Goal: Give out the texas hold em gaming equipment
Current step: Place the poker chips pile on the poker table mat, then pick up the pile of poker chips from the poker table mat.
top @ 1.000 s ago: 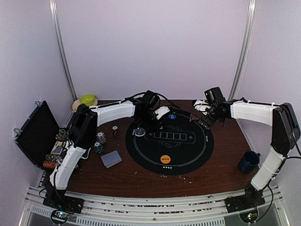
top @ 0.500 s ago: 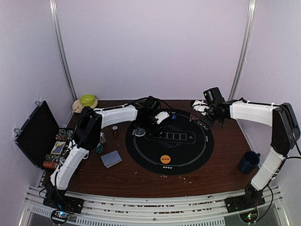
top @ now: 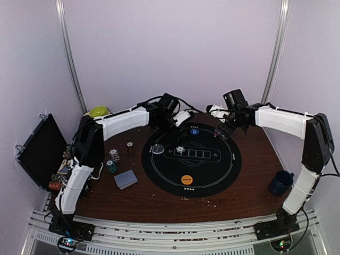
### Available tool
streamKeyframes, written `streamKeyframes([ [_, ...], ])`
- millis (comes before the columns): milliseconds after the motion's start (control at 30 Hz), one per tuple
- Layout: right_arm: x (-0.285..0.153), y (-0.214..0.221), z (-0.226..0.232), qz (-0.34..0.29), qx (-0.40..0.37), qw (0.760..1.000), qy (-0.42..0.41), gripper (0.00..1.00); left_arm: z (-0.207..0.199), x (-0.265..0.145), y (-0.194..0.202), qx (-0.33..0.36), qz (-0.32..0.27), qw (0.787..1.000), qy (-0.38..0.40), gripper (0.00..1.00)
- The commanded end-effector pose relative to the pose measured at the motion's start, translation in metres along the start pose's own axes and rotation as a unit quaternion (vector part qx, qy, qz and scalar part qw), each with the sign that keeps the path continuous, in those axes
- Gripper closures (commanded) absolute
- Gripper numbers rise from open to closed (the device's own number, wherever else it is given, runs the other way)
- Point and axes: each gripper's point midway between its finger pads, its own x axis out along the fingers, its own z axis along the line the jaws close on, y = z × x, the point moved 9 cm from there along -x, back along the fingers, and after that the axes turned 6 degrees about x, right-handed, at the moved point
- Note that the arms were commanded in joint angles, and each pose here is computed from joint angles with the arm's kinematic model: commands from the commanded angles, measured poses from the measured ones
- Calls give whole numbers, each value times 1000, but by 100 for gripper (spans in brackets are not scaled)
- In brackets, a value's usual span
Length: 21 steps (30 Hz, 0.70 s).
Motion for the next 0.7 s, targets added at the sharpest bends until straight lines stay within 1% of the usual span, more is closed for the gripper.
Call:
streamKeyframes([
  [0,3,-32,20,-11,-6,999,-48,0,27,-95,-34,9,-70,995,-74,2],
  [67,3,-48,33,-22,-17,998,-59,0,35,-114,-20,0,-74,993,-97,2],
  [200,4,-85,69,-44,-40,994,-87,0,58,-149,26,-29,-74,986,-144,2],
  [267,10,-99,89,-50,-41,992,-108,0,67,-169,52,-41,-69,984,-159,2],
  [367,19,-116,114,-57,-23,987,-146,0,80,-193,85,-40,-54,979,-192,2],
  [467,38,-124,133,-43,4,982,-182,0,84,-207,112,-31,-22,973,-226,2],
  [533,53,-123,141,-29,21,982,-184,1,82,-211,125,-30,-3,967,-252,2],
  [667,78,-119,152,1,37,984,-176,3,75,-219,145,-36,-7,965,-261,2],
])
